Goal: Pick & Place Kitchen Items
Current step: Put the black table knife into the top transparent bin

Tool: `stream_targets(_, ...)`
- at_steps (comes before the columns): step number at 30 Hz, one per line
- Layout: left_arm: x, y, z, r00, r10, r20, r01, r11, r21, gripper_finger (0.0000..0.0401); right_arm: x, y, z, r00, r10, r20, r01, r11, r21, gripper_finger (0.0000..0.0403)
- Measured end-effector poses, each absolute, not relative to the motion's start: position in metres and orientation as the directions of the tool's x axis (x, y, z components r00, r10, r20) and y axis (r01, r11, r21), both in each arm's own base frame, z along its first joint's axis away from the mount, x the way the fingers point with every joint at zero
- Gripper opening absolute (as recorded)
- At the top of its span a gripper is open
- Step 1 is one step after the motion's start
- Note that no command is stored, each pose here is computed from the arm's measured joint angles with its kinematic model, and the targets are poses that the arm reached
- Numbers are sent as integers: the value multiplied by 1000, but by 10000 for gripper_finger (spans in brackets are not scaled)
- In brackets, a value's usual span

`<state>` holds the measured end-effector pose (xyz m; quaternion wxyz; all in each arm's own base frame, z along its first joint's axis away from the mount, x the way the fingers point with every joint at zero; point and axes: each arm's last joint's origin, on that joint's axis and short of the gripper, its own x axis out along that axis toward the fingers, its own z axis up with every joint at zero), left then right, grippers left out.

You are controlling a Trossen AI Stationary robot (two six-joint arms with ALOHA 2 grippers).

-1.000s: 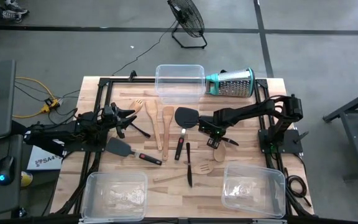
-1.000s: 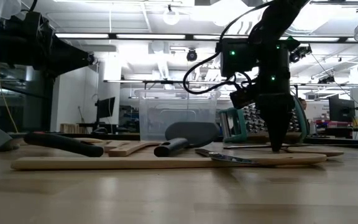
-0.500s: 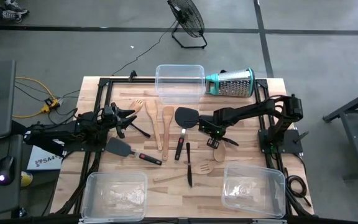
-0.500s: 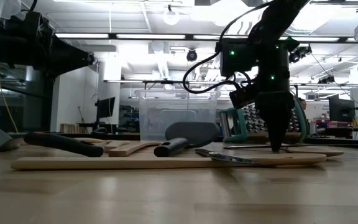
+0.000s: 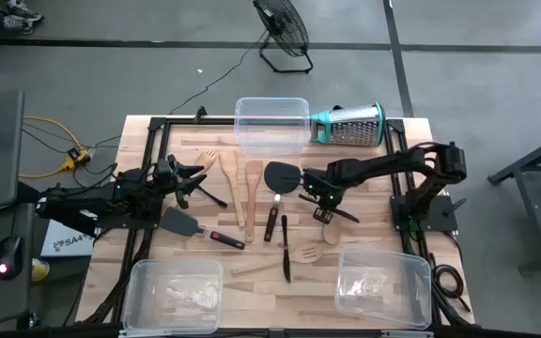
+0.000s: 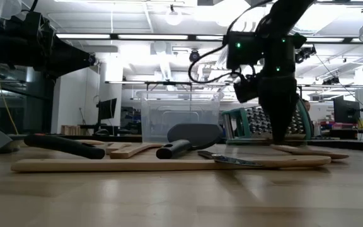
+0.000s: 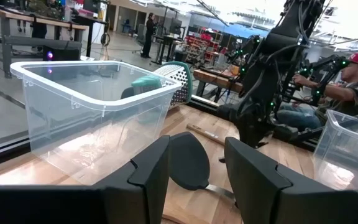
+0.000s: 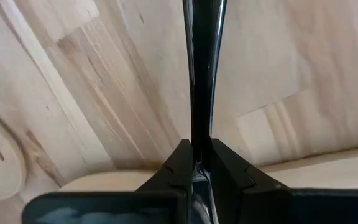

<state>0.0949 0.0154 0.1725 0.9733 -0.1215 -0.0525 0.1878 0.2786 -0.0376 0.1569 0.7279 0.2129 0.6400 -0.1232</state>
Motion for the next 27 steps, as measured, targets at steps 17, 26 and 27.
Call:
stream_targets(17,95,15,173,924,379,57,-353,900,-256,152,255,-46,231,462,27,-886,414,877,243,25)
stream_targets(26,95,15,173,924,378,57,-353,900,-256,152,255,-46,271,701,1,-714,307,902,303,25)
stream_targets(27,95,15,173,924,378,57,-353,900,-257,152,256,-47,275,712,-2,-703,300,905,301,25)
